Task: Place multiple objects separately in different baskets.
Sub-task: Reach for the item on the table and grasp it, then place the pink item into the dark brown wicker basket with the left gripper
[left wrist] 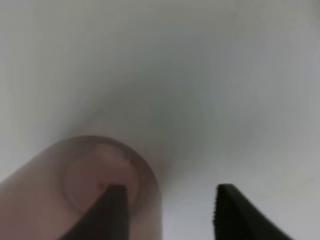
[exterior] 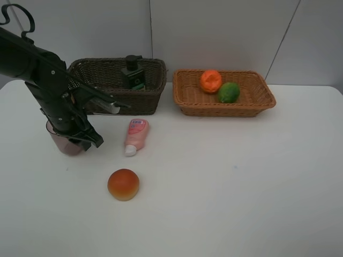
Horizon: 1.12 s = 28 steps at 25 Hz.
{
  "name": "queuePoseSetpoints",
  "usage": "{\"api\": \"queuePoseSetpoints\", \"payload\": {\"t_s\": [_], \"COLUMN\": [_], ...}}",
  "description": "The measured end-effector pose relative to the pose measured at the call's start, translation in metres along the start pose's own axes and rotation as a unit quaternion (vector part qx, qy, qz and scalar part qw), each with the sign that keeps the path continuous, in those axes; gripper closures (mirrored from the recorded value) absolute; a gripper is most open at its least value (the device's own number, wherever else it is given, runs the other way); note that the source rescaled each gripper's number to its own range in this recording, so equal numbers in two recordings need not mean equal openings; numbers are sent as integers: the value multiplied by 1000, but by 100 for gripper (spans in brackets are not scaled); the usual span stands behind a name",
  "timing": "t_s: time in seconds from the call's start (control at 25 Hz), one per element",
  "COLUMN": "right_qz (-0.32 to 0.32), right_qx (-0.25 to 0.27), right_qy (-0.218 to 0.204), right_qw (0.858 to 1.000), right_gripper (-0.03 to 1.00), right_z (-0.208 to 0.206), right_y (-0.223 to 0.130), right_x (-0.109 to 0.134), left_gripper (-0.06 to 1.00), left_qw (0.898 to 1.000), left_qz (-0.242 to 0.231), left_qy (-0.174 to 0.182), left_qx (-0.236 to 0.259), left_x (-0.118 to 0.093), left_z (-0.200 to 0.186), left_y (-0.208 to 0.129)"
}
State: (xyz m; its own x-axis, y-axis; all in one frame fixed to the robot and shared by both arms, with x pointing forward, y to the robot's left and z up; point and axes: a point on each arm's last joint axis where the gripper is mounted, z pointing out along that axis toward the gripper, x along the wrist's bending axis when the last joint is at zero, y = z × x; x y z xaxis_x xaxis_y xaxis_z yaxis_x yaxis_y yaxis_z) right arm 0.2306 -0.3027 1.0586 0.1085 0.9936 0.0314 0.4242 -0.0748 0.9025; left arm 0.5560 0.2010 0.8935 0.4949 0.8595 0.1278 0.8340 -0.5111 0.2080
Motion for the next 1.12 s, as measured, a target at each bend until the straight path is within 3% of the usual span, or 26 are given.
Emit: {"api": "queuePoseSetpoints", "payload": {"t_s": [0.04,0.08,0.8,1.12], "right_qz": [0,0,0,0], "right_qx": [0,0,0,0], "right_qy": [0,0,0,0], "right_qw": [1000,1000,1000,1000], "right_gripper": [-1,-1,-1,-1], "right_z": [0,0,0,0], "right_y": [0,0,0,0], "right_x": [0,0,0,0], "left_gripper": [87,94,94,94], "left_qw": [1000,1000,1000,999], "left_qz": [0,1,1,-24], "left_qy": [0,1,1,7], "left_qx": [0,0,-3,-37], "left_x": [0,0,0,4], "left_z": [0,0,-1,-36], "left_y": [0,0,0,3]}}
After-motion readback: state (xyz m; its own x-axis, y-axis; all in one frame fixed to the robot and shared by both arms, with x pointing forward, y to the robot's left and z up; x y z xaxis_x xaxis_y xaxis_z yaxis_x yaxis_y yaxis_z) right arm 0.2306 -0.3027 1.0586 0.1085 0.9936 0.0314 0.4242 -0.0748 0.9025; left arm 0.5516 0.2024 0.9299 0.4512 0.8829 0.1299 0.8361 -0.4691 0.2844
